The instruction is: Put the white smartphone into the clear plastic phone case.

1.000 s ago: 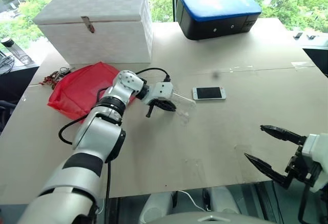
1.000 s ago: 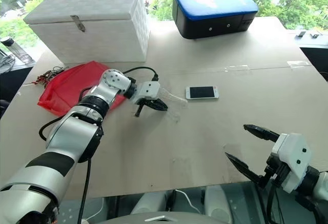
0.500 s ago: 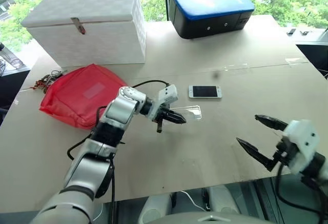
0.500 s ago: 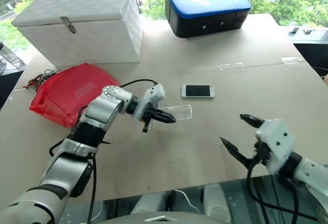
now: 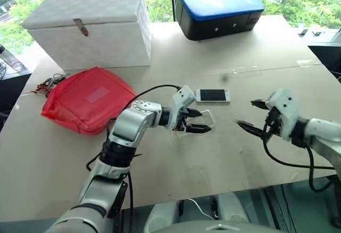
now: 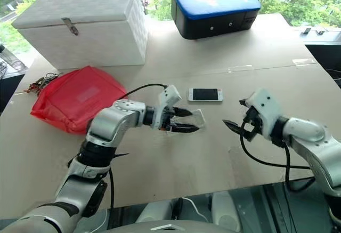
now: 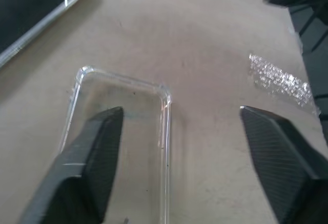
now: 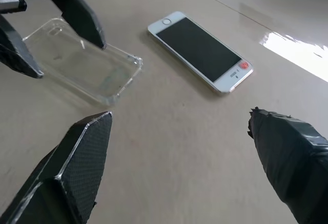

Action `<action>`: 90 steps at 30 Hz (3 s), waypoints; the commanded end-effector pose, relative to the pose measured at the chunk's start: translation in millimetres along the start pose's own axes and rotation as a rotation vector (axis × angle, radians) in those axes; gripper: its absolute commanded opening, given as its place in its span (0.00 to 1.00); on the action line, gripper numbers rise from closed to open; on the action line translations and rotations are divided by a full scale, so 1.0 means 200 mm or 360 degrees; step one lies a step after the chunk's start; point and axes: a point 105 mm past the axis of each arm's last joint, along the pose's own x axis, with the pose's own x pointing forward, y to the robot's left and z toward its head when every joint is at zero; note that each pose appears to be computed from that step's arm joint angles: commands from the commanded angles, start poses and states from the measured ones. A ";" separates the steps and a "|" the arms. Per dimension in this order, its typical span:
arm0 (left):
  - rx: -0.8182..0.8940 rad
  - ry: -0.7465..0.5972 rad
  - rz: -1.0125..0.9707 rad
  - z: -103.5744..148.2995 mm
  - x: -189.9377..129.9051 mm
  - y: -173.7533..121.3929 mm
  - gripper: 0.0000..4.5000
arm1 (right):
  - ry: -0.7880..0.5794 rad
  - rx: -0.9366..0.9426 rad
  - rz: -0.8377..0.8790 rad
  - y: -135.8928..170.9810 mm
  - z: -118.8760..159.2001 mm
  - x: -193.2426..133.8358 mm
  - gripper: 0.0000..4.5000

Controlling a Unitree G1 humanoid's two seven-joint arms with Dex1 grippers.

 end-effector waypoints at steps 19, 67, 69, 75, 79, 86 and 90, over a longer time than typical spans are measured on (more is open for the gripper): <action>0.0301 -0.0456 0.0505 -0.17 -0.68 -0.22 1.00 | 0.0356 -0.0375 0.0362 -0.28 0.02 0.62 1.00; 0.0314 -0.0575 0.0509 -0.20 -0.47 -0.06 1.00 | 0.0713 0.0576 -0.0450 -0.13 -0.28 -0.19 0.98; 0.0315 -0.0579 0.0507 -0.20 -0.47 -0.06 1.00 | 0.0730 0.0624 -0.0307 -0.09 -0.28 -0.21 0.98; 0.0310 -0.0592 0.0501 -0.20 -0.46 -0.06 1.00 | 0.0576 0.0711 -0.0011 0.03 -0.24 -0.10 0.98; 0.0312 -0.0592 0.0500 -0.19 -0.46 -0.06 1.00 | 0.0515 0.0614 -0.0024 0.01 -0.23 -0.02 0.98; 0.0320 -0.0587 0.0508 -0.19 -0.46 -0.07 1.00 | 0.0172 0.0288 0.0192 0.08 -0.07 0.13 0.98; 0.0322 -0.0582 0.0539 -0.19 -0.49 -0.07 1.00 | 0.0133 -0.0109 0.0190 0.01 0.01 0.09 0.98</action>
